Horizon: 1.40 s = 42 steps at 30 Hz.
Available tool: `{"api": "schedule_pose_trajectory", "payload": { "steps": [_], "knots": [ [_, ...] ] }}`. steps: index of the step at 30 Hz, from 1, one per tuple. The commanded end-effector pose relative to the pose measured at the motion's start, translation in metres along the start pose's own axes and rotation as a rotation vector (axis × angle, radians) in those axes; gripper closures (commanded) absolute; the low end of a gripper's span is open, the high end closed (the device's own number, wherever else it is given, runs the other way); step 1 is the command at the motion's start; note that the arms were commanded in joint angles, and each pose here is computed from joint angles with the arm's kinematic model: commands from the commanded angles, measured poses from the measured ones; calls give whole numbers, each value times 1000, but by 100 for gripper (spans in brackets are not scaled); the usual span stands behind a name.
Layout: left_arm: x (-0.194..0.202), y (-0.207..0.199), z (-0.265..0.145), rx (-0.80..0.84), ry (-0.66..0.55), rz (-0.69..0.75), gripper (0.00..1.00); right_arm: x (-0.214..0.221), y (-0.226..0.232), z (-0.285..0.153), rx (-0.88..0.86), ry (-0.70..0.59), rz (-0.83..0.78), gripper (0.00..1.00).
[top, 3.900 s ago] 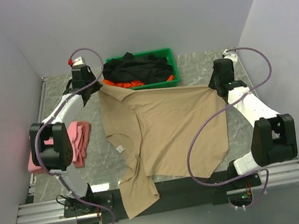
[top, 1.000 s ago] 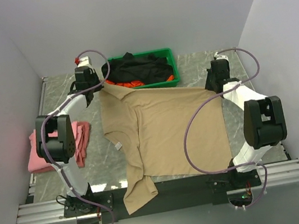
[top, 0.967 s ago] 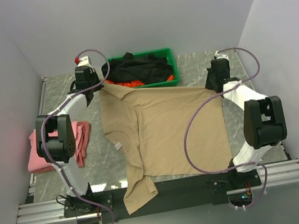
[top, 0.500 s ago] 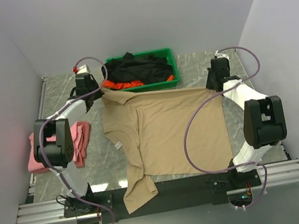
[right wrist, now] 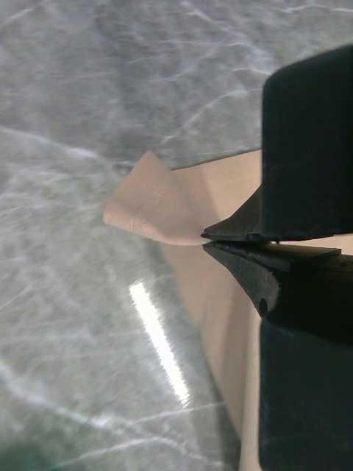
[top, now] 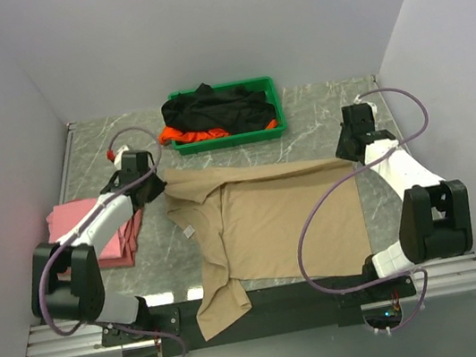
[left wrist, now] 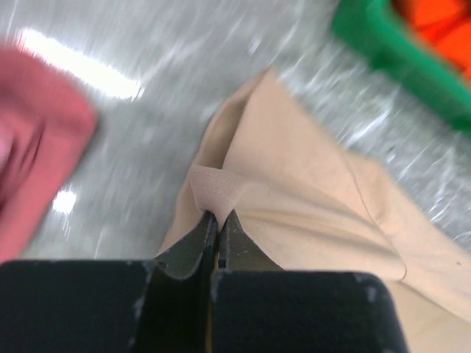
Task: Fold and stack the t-shirts
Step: Flatten the tshirt out
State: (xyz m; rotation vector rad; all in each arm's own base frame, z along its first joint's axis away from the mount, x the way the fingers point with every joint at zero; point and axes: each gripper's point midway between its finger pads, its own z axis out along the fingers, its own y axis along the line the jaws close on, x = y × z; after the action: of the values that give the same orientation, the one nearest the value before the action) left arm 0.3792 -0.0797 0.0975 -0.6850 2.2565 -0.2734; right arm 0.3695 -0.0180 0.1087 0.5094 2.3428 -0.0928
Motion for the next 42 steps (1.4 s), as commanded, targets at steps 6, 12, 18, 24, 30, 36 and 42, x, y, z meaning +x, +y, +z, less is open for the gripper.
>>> {"api": "schedule_pose_trajectory", "payload": {
  "steps": [6, 12, 18, 24, 30, 36, 42],
  "knots": [
    [60, 44, -39, -146, 94, -117, 99, 38, -31, -20, 113, 87, 47, 94],
    [64, 52, -52, -163, 88, -141, 100, 40, -31, -20, 107, 66, 74, 100],
    [38, 37, -72, -95, 8, -152, 99, 1, -25, -61, 15, -118, 100, 100],
    [-30, 0, -122, 22, -170, -188, 99, -52, -19, -130, -87, -334, 154, 100],
    [-131, -38, -254, 296, -517, -296, 100, -123, -25, -269, -235, -684, 226, 100],
    [-198, -42, -396, 481, -804, -352, 99, -160, -28, -398, -396, -936, 225, 100],
    [-237, -30, -509, 565, -1022, -354, 99, -165, -43, -505, -495, -1154, 189, 100]
  ]
}}
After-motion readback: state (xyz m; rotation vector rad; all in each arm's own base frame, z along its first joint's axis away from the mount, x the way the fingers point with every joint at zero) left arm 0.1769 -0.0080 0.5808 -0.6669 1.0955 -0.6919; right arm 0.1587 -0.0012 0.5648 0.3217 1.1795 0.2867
